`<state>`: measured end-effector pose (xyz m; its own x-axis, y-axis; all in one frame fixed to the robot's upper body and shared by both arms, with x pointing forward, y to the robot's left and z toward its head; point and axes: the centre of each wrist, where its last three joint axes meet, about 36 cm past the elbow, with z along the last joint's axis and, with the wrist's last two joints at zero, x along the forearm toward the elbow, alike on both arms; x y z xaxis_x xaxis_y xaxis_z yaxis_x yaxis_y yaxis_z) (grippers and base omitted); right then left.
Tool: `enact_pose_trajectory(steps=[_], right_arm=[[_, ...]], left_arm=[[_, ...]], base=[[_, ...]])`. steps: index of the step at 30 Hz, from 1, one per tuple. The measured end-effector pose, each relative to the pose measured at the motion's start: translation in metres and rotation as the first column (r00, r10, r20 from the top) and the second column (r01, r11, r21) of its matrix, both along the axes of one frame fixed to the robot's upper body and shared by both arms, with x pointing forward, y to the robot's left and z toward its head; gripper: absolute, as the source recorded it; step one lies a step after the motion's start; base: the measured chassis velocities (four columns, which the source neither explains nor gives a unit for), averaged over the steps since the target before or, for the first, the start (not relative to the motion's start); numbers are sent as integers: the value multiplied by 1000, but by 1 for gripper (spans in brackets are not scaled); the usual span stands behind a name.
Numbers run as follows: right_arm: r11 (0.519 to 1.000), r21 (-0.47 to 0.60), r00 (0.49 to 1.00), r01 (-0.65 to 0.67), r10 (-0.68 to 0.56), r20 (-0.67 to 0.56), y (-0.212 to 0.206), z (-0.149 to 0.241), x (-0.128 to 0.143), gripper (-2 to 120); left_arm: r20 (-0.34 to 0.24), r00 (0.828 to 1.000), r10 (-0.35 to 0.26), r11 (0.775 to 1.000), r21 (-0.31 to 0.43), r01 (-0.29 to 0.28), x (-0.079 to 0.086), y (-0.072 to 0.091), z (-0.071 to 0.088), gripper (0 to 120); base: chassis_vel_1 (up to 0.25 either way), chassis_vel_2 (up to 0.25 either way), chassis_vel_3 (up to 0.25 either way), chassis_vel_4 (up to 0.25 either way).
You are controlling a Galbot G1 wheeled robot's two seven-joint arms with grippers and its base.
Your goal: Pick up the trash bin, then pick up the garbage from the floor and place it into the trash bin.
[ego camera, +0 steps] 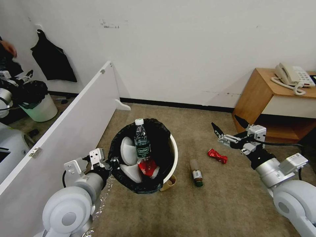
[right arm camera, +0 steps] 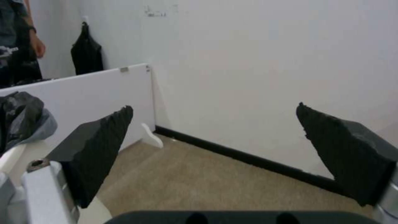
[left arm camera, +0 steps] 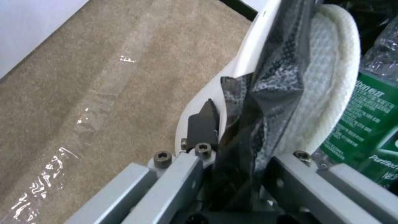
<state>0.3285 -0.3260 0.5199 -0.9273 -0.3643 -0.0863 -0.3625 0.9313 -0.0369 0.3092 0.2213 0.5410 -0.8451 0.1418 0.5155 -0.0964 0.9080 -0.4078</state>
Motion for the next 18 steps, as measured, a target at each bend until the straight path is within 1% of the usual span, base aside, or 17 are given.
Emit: enact_pose_trajectory(steps=[4,14,18], right_arm=[[1000,5,1000,-20,20,-19,-1,1,0,100],[999,10,999,-32,33,-22,-1,2,1,100],[999,13,999,-33,33,-22,-1,2,1,100]], left_arm=[[2,1000,1,1000,1,-1,0,0,-1,1],[5,1000,-1,1000,-1,1,0,-1,-2,1],[6,1000,-1,1000,-2,1,1,-1,-2,1]], base=[[0,0,0,0],[0,0,0,0],[-83,96,82,-98]])
